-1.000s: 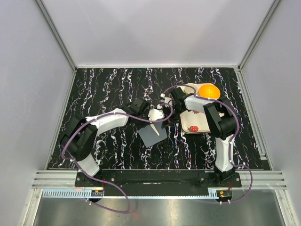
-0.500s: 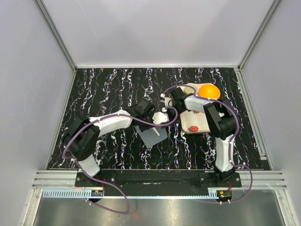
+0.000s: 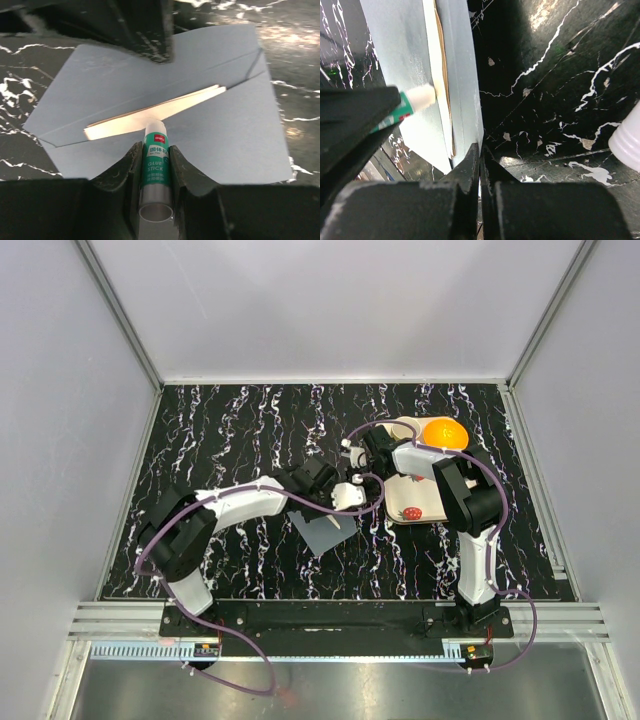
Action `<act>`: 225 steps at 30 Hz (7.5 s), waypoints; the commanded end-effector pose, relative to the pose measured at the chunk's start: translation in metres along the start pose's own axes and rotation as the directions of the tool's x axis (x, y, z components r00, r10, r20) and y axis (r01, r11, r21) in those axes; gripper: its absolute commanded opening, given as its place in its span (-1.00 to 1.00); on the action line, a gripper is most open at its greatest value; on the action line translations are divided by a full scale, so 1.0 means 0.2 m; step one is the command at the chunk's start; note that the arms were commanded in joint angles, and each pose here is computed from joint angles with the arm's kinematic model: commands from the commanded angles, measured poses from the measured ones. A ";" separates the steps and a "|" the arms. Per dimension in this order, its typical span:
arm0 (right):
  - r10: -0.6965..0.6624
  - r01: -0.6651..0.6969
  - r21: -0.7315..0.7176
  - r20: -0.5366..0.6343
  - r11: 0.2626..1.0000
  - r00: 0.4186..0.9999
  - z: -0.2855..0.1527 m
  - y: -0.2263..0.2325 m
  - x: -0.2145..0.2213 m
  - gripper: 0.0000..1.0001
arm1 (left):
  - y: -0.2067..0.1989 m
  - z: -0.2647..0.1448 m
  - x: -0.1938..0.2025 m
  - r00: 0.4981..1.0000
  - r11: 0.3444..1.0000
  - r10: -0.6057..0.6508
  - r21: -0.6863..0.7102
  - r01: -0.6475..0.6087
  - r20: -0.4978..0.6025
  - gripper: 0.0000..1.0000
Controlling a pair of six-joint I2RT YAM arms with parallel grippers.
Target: Place the letter into the envelope and seal it
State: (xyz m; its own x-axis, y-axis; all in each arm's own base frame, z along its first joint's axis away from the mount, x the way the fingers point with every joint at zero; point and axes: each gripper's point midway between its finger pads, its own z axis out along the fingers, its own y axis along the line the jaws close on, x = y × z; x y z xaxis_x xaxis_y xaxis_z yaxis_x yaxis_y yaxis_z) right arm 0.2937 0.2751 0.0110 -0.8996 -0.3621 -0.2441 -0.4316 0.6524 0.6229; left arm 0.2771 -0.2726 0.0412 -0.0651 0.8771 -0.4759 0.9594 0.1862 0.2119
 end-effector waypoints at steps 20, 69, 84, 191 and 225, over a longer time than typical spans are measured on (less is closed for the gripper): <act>-0.035 0.035 0.026 0.002 0.999 0.999 0.01 -0.02 -0.02 -1.00 | -0.19 -0.05 0.00 0.999 0.995 -0.037 0.093 0.037 -0.008 -1.00; -0.039 0.039 0.018 0.002 0.999 0.999 0.01 -0.02 -0.02 -1.00 | 0.21 -0.03 0.12 0.979 0.980 -0.194 -0.052 0.191 -0.061 -1.00; -0.039 0.039 0.021 0.002 0.999 0.999 0.01 -0.02 -0.02 -1.00 | -0.07 -0.04 0.06 0.983 0.979 -0.177 0.091 0.180 -0.044 -1.00; -0.017 0.024 -0.144 0.051 0.989 0.999 0.11 0.35 -0.11 0.19 | 0.77 -0.15 0.22 -0.500 -0.036 -0.747 0.725 0.688 0.438 -1.00; -0.055 0.071 -0.177 0.096 0.982 0.994 0.03 0.53 -0.17 0.55 | 0.74 -0.06 0.22 -0.520 -0.080 -0.759 0.738 0.670 0.391 -1.00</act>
State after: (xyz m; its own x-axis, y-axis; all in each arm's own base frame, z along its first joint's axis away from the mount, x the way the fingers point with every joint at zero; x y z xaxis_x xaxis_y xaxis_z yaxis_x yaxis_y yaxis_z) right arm 0.2750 0.3418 0.0637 -0.8923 -0.3328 -0.3049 -0.4470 0.5584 0.6989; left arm 0.3946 -0.1989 0.0273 -0.6454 -0.7424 -0.1797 -0.0666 0.2891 -0.9550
